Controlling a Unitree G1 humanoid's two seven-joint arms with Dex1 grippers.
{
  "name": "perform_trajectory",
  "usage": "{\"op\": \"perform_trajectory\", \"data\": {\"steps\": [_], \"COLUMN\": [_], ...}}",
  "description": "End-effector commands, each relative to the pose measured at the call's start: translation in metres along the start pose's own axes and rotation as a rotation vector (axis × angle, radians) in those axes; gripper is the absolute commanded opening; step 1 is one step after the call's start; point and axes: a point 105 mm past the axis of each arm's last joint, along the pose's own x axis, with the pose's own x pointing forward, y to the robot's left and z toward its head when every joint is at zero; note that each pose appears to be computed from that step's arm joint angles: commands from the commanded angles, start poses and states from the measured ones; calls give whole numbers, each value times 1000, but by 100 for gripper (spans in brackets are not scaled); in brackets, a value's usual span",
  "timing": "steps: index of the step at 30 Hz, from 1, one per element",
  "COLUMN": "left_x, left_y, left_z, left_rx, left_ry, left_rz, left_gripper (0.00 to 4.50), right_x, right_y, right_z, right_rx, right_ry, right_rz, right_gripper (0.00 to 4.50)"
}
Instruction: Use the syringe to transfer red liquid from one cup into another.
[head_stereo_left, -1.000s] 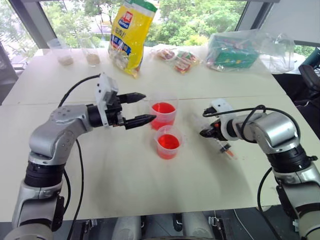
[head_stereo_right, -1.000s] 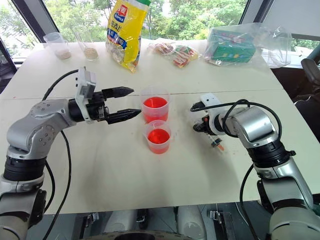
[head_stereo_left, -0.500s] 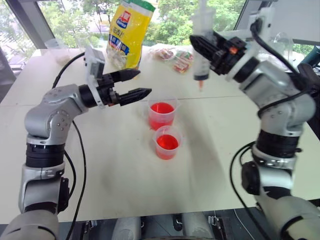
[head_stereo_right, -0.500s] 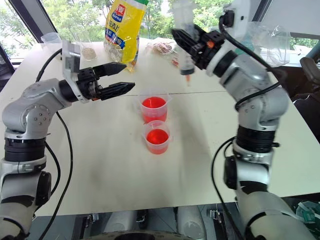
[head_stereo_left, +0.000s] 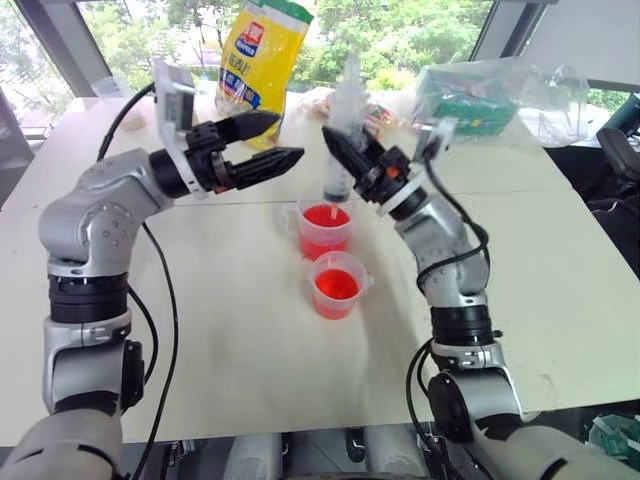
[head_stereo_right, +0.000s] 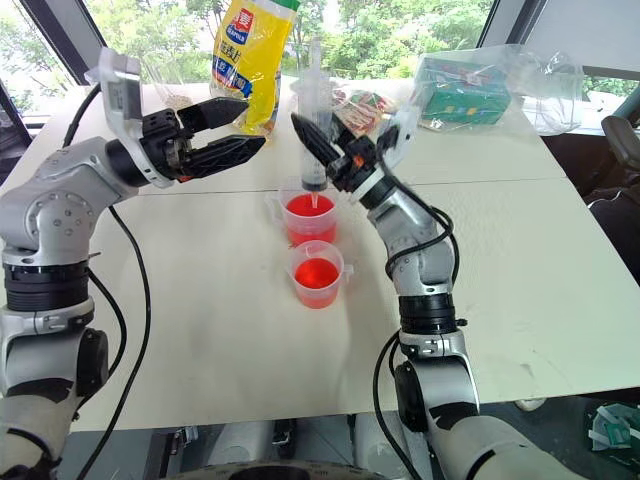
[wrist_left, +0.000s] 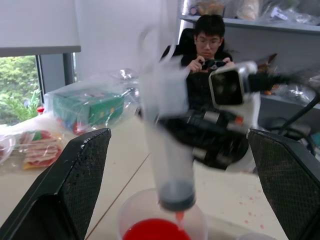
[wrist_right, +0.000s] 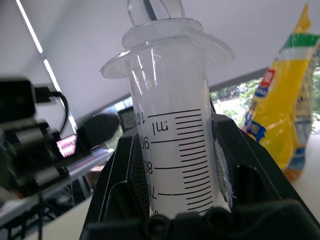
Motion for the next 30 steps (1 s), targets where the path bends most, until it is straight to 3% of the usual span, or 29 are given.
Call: {"op": "perform_trajectory", "data": {"steps": [1, 8, 30], "left_x": [13, 28, 33], "left_y": [-9, -11, -18], "left_z": [11, 6, -15], "left_rx": [47, 37, 2], "left_ry": [-31, -37, 37], "left_rz": [-38, -63, -114], "left_gripper": [450, 450, 450], "right_x": [-1, -10, -13], "right_y": [5, 7, 11], "right_z": [-3, -25, -38], "right_rx": [-74, -147, -189], "right_ry": [-6, 54, 100], "right_rz": [33, 51, 75], "right_gripper": [136, 136, 136]}}
